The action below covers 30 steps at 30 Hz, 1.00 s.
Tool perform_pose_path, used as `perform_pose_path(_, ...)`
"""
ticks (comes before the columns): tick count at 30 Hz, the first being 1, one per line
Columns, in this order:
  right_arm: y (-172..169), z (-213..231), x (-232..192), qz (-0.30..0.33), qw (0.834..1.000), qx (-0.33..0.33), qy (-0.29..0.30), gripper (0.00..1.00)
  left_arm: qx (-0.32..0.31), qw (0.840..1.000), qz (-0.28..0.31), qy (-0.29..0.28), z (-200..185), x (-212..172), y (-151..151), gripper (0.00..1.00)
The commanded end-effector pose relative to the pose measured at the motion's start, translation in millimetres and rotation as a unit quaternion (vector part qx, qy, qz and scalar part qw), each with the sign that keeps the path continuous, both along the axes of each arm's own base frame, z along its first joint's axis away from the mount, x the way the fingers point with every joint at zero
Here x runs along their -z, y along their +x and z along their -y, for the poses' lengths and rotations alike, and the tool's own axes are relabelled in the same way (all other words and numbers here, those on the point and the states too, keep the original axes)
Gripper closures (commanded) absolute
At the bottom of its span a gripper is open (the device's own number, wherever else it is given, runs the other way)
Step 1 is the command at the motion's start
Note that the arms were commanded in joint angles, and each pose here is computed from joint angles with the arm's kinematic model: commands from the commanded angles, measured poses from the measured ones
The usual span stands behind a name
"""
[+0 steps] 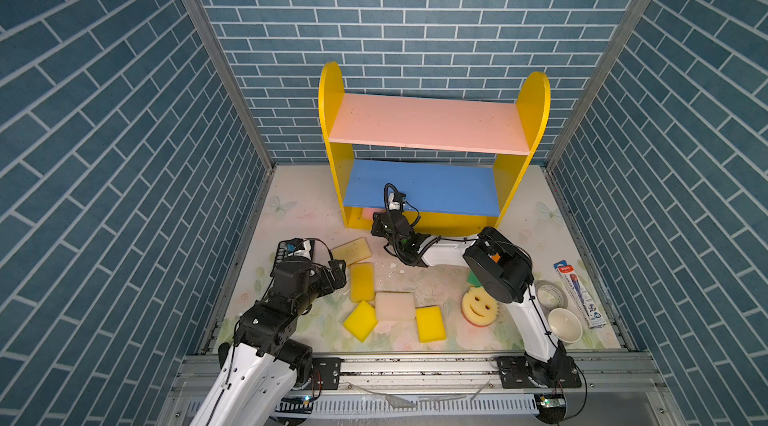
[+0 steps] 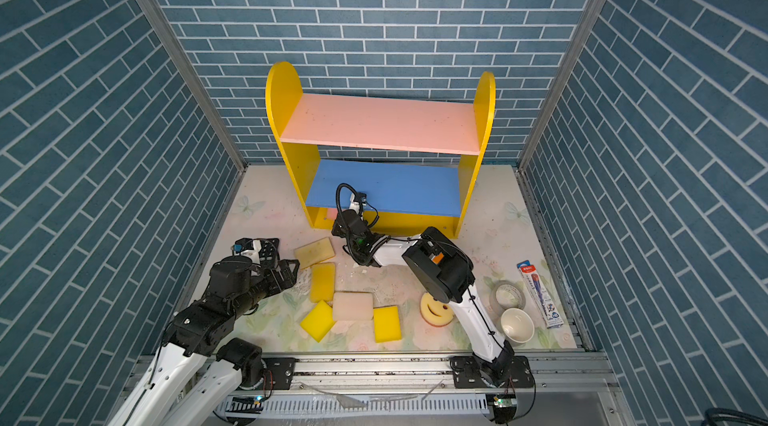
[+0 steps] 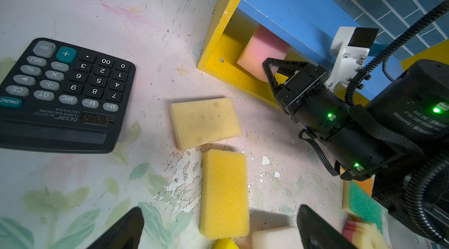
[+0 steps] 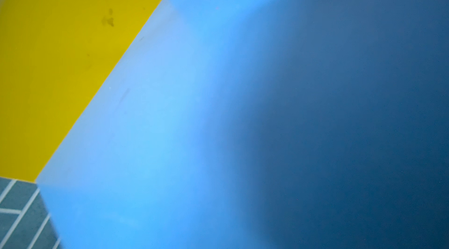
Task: Place and organize the cleaning sponges onto the shelf
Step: 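Set the pink sponge upright on the lower shelf and open the right gripper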
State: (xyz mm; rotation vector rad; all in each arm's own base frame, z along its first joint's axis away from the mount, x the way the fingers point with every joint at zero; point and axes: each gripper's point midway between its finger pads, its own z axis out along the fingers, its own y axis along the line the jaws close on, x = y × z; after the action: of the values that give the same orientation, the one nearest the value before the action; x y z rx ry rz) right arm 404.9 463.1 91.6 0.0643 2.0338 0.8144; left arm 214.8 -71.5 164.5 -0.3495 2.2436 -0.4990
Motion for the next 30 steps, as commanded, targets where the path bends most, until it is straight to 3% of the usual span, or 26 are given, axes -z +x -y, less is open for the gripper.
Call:
perform_pose_path(1, -7.3, 27.5, 59.6, -0.08, 0.995, 0.042, -0.043, 0.67, 0.003, 1.0, -0.006, -0.001, 0.7, 4.7, -0.9, 0.0)
perform_pose_path(7, -8.2, 37.3, 66.7, -0.092, 0.992, 0.054, -0.068, 0.66, 0.003, 1.0, -0.01, 0.002, 1.1, 6.5, 0.9, 0.0)
perform_pose_path(12, -10.5, 50.9, 73.7, -0.104, 0.989, 0.063, -0.085, 0.51, 0.004, 1.0, -0.011, 0.0, 1.7, 5.8, 0.8, 0.0)
perform_pose_path(16, -16.0, 58.8, 77.2, -0.111, 0.987, 0.062, -0.099, 0.46, 0.003, 1.0, -0.012, 0.003, 1.2, 4.8, 1.9, 0.0)
perform_pose_path(30, -39.1, 94.8, 63.8, -0.13, 0.982, 0.036, -0.129, 0.46, 0.005, 1.0, -0.022, 0.006, 4.6, 8.7, 9.8, 0.0)
